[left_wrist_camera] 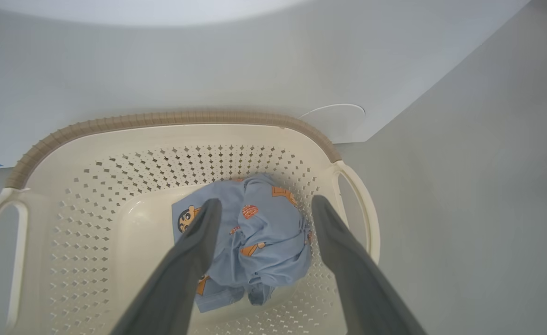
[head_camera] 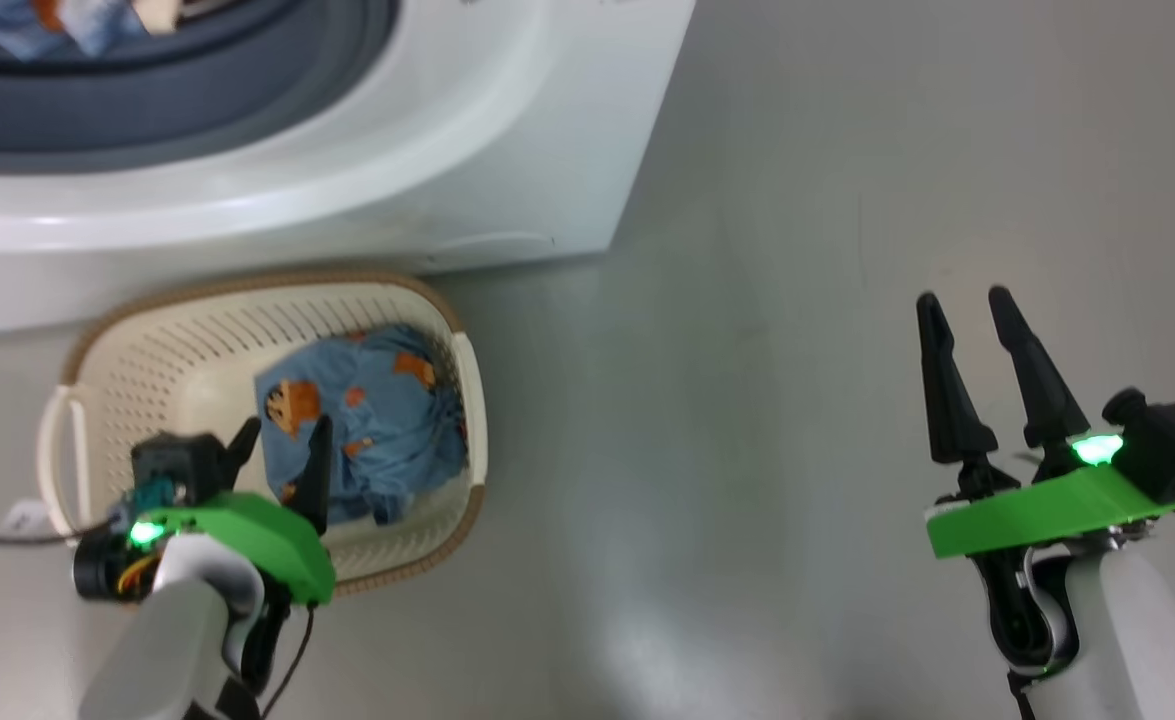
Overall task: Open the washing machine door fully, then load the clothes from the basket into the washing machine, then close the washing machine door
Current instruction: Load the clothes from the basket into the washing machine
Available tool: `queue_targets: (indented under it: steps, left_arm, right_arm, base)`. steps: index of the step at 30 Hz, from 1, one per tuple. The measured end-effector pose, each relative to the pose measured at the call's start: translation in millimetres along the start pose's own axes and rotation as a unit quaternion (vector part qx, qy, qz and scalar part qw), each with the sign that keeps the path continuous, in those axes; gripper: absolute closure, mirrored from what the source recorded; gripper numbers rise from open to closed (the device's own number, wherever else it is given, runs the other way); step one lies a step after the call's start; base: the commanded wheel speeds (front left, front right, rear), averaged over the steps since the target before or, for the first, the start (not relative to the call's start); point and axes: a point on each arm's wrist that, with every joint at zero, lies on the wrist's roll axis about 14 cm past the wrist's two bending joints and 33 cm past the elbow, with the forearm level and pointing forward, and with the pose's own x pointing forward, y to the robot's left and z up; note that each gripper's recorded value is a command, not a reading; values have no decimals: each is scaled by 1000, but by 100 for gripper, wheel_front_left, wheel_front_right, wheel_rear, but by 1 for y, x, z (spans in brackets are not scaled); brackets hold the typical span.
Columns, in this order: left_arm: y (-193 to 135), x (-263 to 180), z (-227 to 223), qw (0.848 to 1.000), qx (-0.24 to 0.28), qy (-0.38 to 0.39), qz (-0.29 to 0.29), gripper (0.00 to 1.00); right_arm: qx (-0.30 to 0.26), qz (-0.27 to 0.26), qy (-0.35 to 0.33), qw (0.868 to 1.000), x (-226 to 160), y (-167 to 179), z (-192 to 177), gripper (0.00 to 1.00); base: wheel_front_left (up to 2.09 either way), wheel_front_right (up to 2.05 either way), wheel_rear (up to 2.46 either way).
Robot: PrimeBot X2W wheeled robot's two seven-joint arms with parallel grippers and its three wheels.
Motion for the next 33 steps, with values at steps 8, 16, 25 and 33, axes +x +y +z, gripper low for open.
queue_targets:
  steps: [8, 16, 25, 33]
  left_arm:
    - [-2, 41, -33, 998, 6, 59, -23, 0]
    - [0, 70, -66, 993, -9, 112, -30, 0]
    - [8, 79, -108, 979, -37, 200, -32, 0]
    - [1, 91, -114, 973, -62, 218, -51, 0]
  right_arm:
    - [-5, -2, 25, 1000, 23, -6, -30, 0]
    - [-20, -3, 45, 999, 37, -15, -55, 0]
    - [-27, -6, 66, 997, 44, -22, -79, 0]
    - [-31, -12, 74, 997, 44, -28, -87, 0]
  base:
    - [0, 0, 0]
    - [0, 0, 0]
    - [0, 0, 0]
    - [0, 0, 0]
